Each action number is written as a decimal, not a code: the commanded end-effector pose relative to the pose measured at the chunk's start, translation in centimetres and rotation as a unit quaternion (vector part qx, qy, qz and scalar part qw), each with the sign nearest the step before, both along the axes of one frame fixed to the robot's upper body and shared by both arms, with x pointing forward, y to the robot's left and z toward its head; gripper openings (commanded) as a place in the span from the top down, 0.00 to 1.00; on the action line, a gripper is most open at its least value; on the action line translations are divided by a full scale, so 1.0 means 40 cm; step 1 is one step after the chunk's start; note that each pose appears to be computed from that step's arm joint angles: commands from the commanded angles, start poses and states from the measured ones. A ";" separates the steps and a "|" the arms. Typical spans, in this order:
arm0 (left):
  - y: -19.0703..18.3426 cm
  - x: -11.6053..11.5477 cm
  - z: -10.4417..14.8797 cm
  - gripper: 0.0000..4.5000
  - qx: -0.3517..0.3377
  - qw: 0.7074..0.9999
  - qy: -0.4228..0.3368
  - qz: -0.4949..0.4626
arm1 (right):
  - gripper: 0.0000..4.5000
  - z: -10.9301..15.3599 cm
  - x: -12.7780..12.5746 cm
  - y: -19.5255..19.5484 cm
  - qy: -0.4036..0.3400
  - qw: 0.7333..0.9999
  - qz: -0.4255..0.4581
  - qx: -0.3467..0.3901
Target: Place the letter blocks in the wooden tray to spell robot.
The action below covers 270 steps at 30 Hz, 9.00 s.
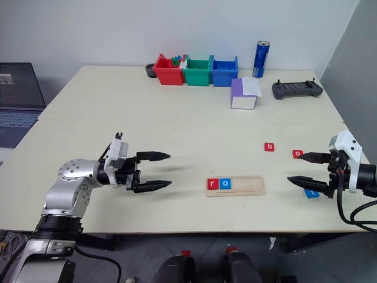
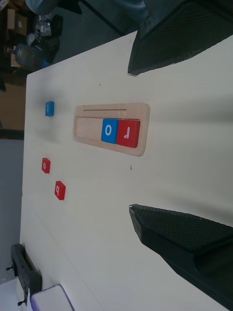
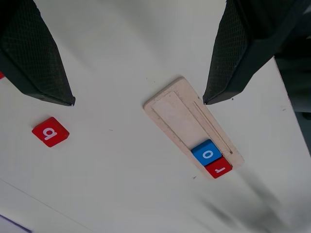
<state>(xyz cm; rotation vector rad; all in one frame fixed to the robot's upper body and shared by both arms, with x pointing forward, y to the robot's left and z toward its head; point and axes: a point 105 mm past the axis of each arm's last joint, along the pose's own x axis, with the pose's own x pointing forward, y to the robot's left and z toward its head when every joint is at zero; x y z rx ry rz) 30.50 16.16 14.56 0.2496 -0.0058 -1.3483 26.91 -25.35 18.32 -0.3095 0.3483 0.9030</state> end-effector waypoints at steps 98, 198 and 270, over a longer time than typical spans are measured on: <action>-0.004 -0.060 -0.005 0.00 -0.004 0.999 0.003 -0.037 | 0.20 -0.220 0.366 0.156 0.013 0.862 -0.504 0.057; -0.007 -0.063 -0.024 0.00 0.044 0.998 -0.026 -0.038 | 0.68 -0.141 0.176 0.029 0.030 0.957 0.206 -0.204; -0.018 -0.056 -0.030 0.00 0.042 0.998 -0.024 -0.030 | 0.68 -0.152 0.159 0.359 -0.008 0.917 0.309 -0.253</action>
